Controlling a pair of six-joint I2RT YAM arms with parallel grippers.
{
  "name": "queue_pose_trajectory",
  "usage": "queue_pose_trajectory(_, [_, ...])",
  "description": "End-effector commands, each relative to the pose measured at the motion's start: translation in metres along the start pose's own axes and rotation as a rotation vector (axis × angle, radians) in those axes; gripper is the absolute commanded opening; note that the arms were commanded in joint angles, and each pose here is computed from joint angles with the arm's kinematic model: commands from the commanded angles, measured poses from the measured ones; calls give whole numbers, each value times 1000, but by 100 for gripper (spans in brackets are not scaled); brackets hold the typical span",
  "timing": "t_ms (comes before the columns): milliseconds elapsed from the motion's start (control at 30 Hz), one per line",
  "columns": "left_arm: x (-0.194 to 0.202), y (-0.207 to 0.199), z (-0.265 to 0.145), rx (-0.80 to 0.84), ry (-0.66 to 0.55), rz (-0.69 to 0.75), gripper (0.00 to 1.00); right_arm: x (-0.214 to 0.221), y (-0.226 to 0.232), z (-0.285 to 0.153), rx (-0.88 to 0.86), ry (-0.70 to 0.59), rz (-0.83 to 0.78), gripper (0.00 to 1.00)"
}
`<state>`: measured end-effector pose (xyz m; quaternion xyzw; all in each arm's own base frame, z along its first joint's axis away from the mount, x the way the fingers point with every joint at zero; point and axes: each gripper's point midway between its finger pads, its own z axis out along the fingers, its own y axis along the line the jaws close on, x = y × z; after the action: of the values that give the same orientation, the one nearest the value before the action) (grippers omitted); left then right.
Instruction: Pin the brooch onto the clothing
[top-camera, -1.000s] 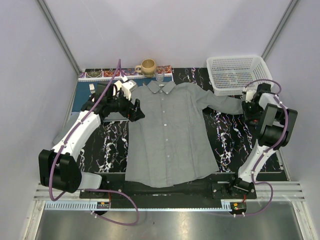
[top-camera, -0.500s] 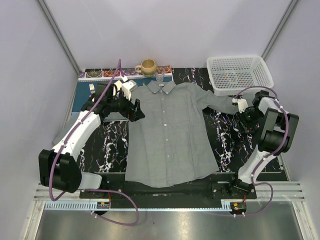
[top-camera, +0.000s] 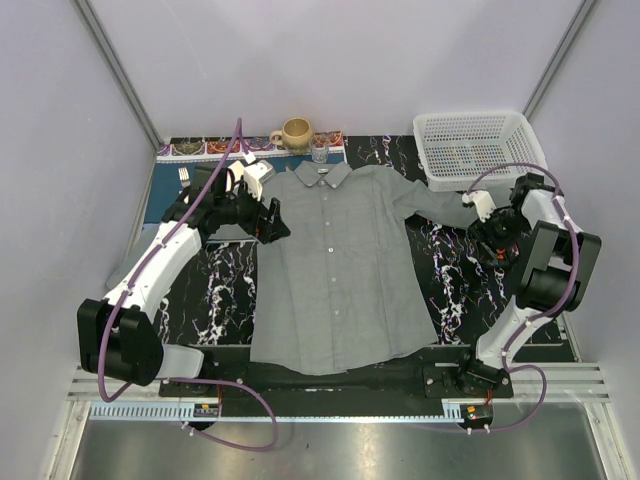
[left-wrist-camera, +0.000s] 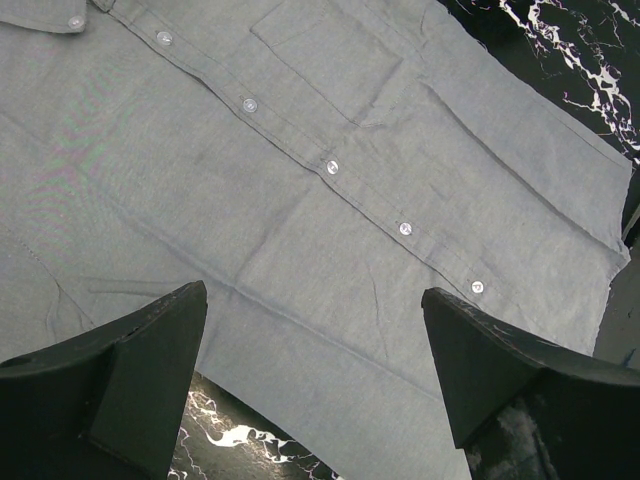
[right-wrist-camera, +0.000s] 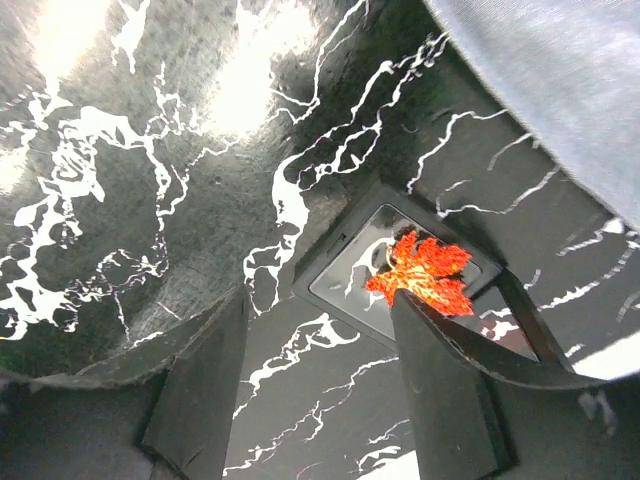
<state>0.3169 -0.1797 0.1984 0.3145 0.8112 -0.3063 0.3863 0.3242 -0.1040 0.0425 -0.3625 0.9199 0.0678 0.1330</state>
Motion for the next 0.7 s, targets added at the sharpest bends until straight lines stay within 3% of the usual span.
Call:
queue_pose_trajectory(0, [-26, -6, -6, 19, -65, 61, 91, -35, -1, -48, 79, -142, 29, 66])
queue_pose_trajectory(133, [-25, -7, -5, 27, -64, 62, 91, -35, -2, -59, 121, -147, -81, 64])
queue_pose_trajectory(300, [-30, -8, -5, 35, -72, 78, 92, -28, -16, -63, 149, -72, -413, 65])
queue_pose_trajectory(467, [-30, -10, -5, 43, -72, 80, 91, -22, -17, -56, 42, 0, -786, 70])
queue_pose_trajectory(667, [-29, -9, -6, 43, -66, 87, 92, -14, -26, -39, -71, 62, -989, 75])
